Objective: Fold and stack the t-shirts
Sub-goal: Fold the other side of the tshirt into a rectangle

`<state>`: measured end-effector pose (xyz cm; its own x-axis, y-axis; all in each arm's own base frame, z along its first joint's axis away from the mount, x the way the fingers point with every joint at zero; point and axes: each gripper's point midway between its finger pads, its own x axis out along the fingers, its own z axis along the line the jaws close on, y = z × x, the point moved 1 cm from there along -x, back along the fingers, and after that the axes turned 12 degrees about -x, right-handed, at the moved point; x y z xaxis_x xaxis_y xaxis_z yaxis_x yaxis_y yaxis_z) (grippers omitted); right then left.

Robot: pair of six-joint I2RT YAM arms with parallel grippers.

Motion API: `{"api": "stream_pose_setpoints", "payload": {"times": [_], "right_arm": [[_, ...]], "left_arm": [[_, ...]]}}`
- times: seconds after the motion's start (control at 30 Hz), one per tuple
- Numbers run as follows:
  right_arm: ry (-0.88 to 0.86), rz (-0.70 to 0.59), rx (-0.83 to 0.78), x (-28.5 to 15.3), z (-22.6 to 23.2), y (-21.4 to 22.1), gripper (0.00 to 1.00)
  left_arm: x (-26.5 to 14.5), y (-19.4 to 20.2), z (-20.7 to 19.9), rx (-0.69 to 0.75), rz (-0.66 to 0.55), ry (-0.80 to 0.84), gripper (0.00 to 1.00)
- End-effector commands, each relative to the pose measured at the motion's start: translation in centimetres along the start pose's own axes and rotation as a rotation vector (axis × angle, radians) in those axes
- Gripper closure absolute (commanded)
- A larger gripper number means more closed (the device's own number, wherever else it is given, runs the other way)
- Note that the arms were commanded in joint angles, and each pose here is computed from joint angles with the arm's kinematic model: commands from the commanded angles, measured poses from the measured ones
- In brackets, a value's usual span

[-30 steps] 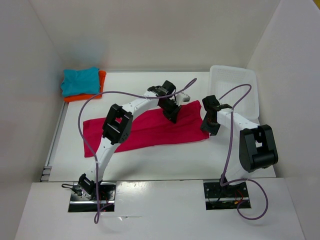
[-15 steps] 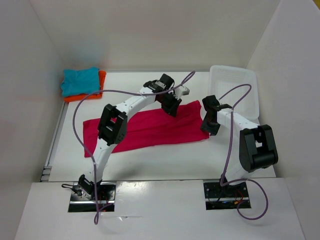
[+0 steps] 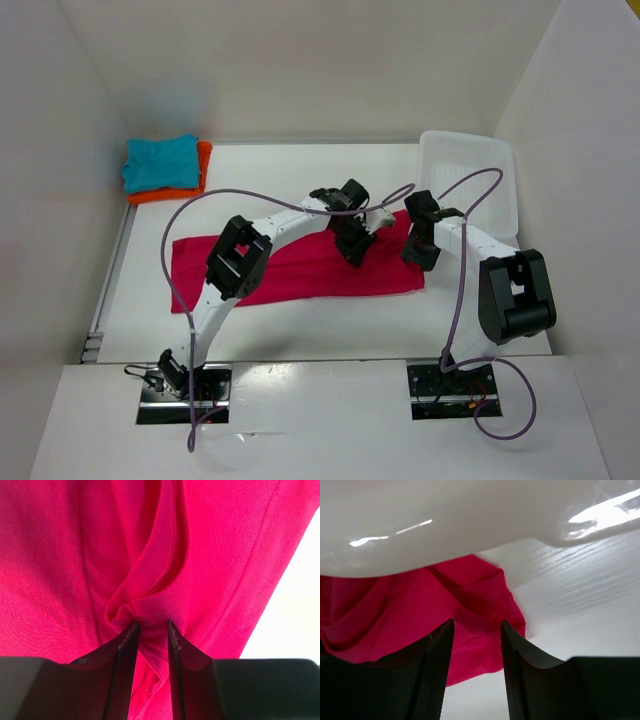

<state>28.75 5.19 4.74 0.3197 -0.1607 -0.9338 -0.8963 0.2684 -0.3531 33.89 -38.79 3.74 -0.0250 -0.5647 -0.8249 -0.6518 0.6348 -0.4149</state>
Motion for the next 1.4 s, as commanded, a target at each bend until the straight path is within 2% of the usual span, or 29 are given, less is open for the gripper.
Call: {"api": "stream_pose_setpoints", "payload": {"times": [0.0,0.1,0.23,0.27,0.43,0.5,0.87,1.07,1.37], "right_arm": [[-0.005,-0.04,0.008,-1.1,0.0,-1.2,0.53],[-0.005,-0.04,0.008,-1.1,0.0,-1.2,0.53],[-0.005,-0.04,0.008,-1.1,0.0,-1.2,0.53],[-0.005,-0.04,0.008,-1.1,0.0,-1.2,0.53],[-0.005,-0.04,0.008,-1.1,0.0,-1.2,0.53],[-0.005,-0.04,0.008,-1.1,0.0,-1.2,0.53],[-0.005,-0.04,0.008,-1.1,0.0,-1.2,0.53],[-0.005,-0.04,0.008,-1.1,0.0,-1.2,0.53],[-0.005,-0.04,0.008,-1.1,0.0,-1.2,0.53]], "left_arm": [[0.0,1.2,-0.7,0.01,0.03,0.004,0.63],[-0.7,0.9,-0.8,0.013,0.023,-0.006,0.62],[-3.0,-1.6,-1.7,0.034,-0.02,-0.017,0.53],[-3.5,-1.9,-1.9,0.034,-0.021,-0.017,0.46],[-6.6,-4.9,-2.1,0.009,-0.114,-0.039,0.39],[-6.7,-5.5,-1.6,0.018,-0.137,-0.065,0.39],[-1.9,-2.0,0.8,-0.01,-0.025,-0.072,0.4],[-0.5,-1.3,0.6,-0.005,0.005,-0.048,0.47],[0.6,-0.6,1.6,-0.013,0.024,-0.074,0.47]]}}
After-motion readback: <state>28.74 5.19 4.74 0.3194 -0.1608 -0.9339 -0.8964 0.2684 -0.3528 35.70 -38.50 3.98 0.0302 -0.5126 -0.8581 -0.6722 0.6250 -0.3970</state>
